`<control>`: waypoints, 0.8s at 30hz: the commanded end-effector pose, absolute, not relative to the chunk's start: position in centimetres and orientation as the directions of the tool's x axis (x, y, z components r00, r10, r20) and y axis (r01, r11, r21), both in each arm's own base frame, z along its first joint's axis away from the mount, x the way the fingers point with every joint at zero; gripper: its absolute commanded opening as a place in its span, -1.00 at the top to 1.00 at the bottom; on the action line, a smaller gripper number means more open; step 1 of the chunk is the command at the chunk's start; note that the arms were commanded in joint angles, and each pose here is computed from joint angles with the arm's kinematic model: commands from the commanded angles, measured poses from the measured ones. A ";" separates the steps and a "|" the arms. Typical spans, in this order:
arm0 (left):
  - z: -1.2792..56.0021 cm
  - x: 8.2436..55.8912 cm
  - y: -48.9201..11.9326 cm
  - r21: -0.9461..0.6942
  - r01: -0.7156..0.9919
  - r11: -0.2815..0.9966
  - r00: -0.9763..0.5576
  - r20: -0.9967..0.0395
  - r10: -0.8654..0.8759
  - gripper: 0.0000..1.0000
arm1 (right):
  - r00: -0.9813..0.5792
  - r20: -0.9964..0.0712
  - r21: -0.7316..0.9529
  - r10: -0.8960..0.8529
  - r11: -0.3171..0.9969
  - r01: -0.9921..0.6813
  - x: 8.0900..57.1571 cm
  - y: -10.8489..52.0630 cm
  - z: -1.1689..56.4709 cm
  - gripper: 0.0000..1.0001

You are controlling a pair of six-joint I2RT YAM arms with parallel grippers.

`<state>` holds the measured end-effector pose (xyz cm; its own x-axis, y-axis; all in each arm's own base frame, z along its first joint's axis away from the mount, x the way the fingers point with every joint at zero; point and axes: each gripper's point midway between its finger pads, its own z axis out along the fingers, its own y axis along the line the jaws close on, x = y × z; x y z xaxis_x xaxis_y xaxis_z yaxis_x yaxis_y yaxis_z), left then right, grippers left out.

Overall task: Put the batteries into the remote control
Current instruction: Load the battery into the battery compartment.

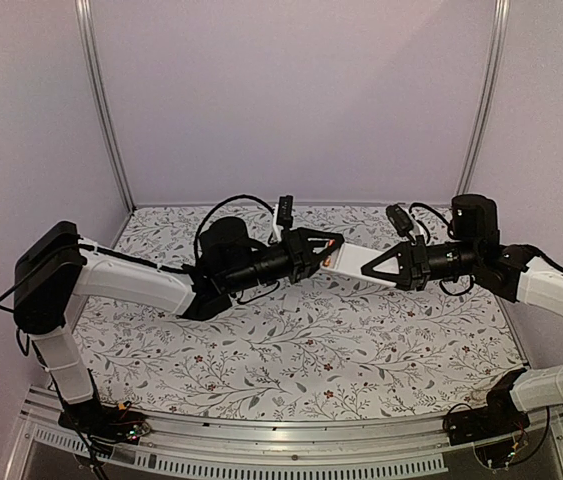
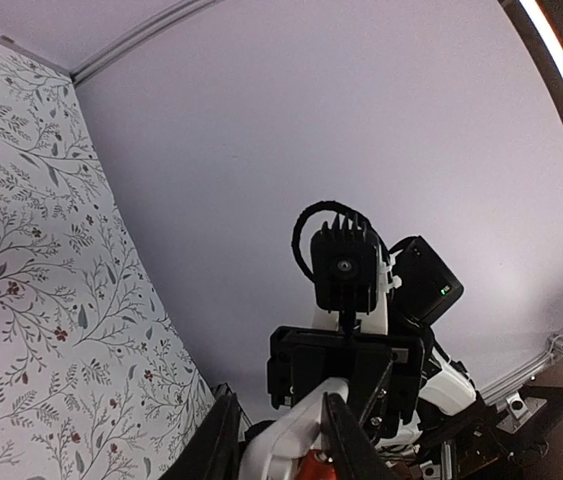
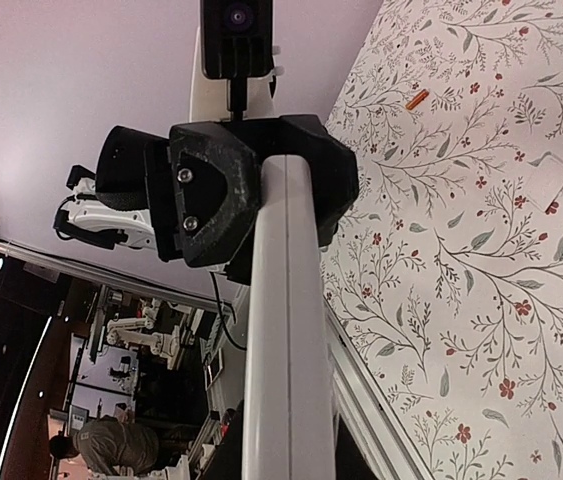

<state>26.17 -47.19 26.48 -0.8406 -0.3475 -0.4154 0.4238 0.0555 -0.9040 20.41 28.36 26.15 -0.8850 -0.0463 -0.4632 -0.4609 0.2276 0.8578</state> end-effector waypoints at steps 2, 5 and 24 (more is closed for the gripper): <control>19.2 25.3 -47.6 -0.931 0.318 0.179 -0.905 -0.354 -0.234 0.42 | -0.754 -0.657 0.750 0.015 0.116 -0.651 20.3 28.2 31.6 1.00; 18.9 25.2 -47.7 -0.934 0.310 0.180 -0.911 -0.346 -0.225 0.42 | -0.751 -0.660 0.748 0.023 0.117 -0.654 20.4 28.1 31.8 1.00; 17.5 24.4 -48.0 -0.942 0.303 0.142 -0.924 -0.327 -0.197 0.38 | -0.698 -0.710 0.702 0.091 0.004 -0.713 19.4 27.3 35.9 1.00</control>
<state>25.50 -47.33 26.78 -0.8599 -0.3360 -0.3842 0.4192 -0.0355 -0.9072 20.00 28.07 26.95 -0.8983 -0.0292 -0.4383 -0.4361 0.1790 0.8819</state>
